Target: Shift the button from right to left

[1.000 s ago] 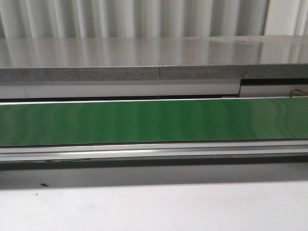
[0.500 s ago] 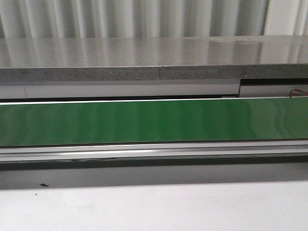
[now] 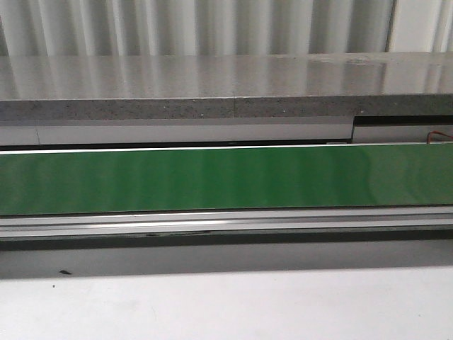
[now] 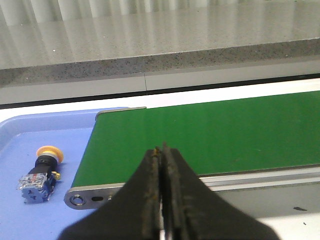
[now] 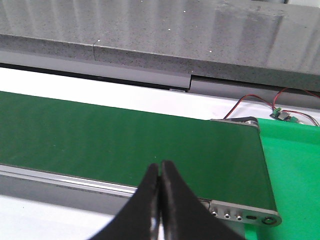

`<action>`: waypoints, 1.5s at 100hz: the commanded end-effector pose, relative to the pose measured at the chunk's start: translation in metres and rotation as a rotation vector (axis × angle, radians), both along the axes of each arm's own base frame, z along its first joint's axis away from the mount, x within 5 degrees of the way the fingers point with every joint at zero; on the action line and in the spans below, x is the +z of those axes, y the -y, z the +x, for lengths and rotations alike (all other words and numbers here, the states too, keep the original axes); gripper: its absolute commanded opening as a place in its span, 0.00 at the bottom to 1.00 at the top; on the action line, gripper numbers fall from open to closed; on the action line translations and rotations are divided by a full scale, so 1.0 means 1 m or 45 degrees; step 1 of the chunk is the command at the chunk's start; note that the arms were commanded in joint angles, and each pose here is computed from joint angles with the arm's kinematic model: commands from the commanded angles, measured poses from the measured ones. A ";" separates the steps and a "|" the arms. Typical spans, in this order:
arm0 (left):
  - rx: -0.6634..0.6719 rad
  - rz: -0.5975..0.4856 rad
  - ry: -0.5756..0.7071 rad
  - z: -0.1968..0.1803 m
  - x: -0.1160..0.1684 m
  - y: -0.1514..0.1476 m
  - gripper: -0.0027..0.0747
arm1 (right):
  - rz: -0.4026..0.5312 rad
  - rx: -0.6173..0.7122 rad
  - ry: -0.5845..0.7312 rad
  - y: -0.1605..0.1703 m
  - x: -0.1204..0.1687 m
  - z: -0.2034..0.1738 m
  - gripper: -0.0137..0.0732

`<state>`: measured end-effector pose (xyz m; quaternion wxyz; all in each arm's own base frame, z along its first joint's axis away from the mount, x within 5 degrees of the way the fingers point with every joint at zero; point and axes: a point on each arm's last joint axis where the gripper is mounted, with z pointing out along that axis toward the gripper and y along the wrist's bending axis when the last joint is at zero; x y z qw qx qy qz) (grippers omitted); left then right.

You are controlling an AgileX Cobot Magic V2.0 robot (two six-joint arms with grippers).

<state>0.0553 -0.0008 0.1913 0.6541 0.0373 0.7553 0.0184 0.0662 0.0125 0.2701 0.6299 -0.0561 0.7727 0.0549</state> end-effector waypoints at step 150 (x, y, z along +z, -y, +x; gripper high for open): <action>-0.010 -0.002 0.084 0.000 -0.005 0.001 0.01 | 0.000 -0.288 0.327 0.016 -0.063 -0.012 0.09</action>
